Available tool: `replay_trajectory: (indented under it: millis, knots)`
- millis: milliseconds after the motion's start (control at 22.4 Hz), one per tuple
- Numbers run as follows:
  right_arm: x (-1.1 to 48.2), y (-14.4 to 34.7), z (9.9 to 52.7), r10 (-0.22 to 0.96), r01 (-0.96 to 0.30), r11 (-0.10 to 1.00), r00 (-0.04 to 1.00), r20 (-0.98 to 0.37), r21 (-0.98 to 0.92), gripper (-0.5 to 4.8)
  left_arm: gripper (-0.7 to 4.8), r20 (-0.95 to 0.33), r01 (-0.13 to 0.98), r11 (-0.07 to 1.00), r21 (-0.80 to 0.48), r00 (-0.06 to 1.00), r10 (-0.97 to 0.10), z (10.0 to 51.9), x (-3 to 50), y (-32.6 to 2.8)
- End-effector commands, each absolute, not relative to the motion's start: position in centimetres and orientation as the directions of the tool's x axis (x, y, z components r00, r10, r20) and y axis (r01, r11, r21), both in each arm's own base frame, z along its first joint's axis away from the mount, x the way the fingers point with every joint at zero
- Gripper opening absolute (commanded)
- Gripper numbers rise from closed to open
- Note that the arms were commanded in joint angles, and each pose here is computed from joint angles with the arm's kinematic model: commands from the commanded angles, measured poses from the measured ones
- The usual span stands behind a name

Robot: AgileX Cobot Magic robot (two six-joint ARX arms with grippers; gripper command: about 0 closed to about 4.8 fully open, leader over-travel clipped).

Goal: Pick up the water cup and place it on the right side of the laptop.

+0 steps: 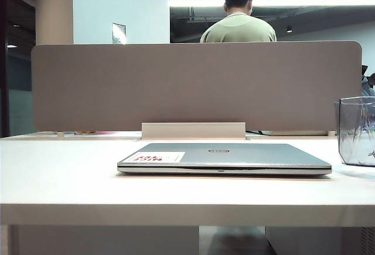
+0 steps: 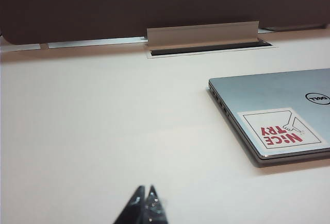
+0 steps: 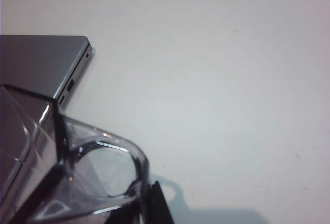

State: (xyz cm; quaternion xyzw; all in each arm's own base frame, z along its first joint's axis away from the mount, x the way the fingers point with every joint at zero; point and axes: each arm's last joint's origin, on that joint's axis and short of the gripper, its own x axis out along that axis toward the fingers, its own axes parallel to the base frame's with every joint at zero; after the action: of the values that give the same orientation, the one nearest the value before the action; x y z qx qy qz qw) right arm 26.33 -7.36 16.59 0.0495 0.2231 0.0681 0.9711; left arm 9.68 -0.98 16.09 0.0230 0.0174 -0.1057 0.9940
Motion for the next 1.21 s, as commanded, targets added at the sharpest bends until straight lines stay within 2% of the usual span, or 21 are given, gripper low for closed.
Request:
replay_trajectory:
  millis: [45,714,1206]
  knots:
    - [26.8,-7.5,17.0,0.157,-0.132,0.987,0.914,-0.375,0.092,-0.01,-0.04,-0.025,0.216,0.976,0.040,0.976,-0.215,16.3,9.7,-1.0]
    - [27.9,-7.3,15.1,0.166,-0.156,0.986,0.913,-0.374,0.056,-0.01,-0.04,-0.024,0.216,0.976,0.040,0.976,-0.215,16.3,9.7,-1.0]
    - [28.0,-7.3,15.2,0.169,-0.151,0.985,0.917,-0.362,0.077,0.14,-0.04,-0.024,0.216,0.976,0.040,0.976,-0.215,16.3,9.7,-1.0]
